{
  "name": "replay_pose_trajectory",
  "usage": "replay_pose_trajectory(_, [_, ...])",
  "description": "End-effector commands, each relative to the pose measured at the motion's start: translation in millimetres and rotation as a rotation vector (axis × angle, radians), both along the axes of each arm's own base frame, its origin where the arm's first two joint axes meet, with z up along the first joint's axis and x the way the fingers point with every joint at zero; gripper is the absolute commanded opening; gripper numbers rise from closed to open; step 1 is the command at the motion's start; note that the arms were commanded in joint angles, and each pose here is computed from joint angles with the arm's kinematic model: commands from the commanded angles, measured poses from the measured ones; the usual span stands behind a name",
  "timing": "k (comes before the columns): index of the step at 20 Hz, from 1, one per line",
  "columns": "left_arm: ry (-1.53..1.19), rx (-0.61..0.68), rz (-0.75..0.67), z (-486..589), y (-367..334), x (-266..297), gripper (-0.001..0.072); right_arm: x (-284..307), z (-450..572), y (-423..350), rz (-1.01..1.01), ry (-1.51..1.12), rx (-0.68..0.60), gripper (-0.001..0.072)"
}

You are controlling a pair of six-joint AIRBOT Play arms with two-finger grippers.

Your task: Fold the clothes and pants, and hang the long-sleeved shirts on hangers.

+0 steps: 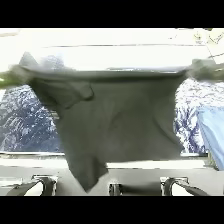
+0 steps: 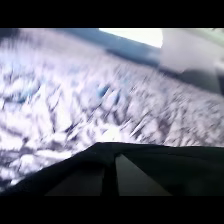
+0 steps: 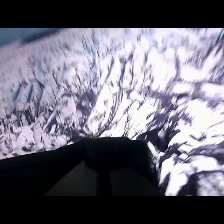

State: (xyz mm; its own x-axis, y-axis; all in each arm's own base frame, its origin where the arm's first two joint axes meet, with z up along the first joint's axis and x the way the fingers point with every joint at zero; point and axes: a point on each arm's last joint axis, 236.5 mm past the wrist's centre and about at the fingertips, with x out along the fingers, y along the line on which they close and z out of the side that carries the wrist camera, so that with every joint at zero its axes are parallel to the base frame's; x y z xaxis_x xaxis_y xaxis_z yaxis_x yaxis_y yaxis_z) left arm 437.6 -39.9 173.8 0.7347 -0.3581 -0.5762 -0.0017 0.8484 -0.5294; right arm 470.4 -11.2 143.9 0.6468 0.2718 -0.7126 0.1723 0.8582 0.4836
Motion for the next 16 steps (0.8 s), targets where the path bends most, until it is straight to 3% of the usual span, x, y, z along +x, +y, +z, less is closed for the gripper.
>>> replay_pose_trajectory(1, [0.243,-0.071,0.015,-133.0,-14.4,22.8,0.0027,33.1,-102.4,39.2,-0.053,0.231,0.368,0.0035])
replay_pose_trajectory(3, [0.323,-0.179,0.016,-163.1,-33.2,28.7,0.0027,36.3,-126.4,54.6,-0.054,0.303,0.477,0.0035])
replay_pose_trajectory(5, [0.364,-0.246,0.018,-177.4,-46.2,31.5,0.0030,37.3,-137.8,54.9,-0.050,0.319,0.480,0.0036])
replay_pose_trajectory(6, [0.372,-0.253,0.017,-180.4,-47.8,31.5,0.0057,40.6,-135.4,52.3,-0.018,0.279,0.449,0.0082])
replay_pose_trajectory(7, [0.373,-0.254,0.017,-180.0,-47.1,31.3,0.0159,42.4,-129.2,46.9,0.027,0.231,0.403,0.0221])
replay_pose_trajectory(8, [0.380,-0.258,0.008,-176.4,-44.7,29.3,0.0420,40.6,-118.1,39.4,0.076,0.190,0.359,0.0453])
replay_pose_trajectory(9, [0.405,-0.253,-0.015,-171.4,-36.3,23.1,0.0635,34.5,-109.5,22.9,0.097,0.178,0.307,0.0585])
replay_pose_trajectory(11, [0.513,-0.188,-0.066,-168.9,-0.9,-5.6,0.0648,2.8,-105.6,-37.3,0.045,0.244,0.178,0.0632])
replay_pose_trajectory(13, [0.724,-0.132,-0.116,-182.5,33.2,-64.7,0.0632,-57.2,-118.4,-96.9,-0.034,0.426,0.098,0.0628])
replay_pose_trajectory(16, [0.921,-0.103,-0.124,-216.1,48.1,-141.5,0.0510,-143.2,-145.6,-128.8,-0.081,0.666,0.121,0.0628])
